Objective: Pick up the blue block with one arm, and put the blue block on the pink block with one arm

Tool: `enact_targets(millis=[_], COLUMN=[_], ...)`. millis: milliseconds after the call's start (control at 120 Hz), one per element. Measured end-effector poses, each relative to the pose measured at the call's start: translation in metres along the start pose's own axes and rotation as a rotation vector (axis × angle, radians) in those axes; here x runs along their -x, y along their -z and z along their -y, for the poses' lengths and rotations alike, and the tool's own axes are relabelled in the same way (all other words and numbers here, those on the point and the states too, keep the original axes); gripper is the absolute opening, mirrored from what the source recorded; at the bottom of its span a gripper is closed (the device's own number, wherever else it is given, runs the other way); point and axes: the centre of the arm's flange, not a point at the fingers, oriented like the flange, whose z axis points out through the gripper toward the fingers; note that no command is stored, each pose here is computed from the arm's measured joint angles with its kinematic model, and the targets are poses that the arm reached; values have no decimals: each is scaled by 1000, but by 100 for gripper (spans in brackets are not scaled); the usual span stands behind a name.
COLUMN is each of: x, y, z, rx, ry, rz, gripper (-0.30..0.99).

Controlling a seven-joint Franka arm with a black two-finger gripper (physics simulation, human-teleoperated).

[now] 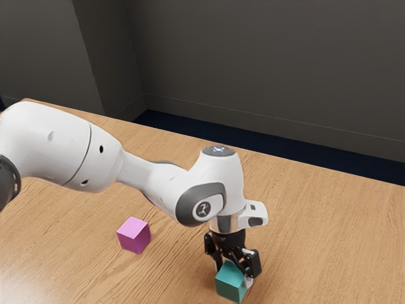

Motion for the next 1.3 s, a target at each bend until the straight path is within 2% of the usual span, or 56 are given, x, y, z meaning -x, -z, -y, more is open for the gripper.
enact_targets(millis=[533,850,1017,1300], x=[-1,-2,-4,22], y=[-10,4,38,86], z=[-3,1,25,88], rx=[-8,-19,-29,-47], ry=[86,83,64,37], rz=[-1,-25,-48,-55], gripper=[48,44,43,36])
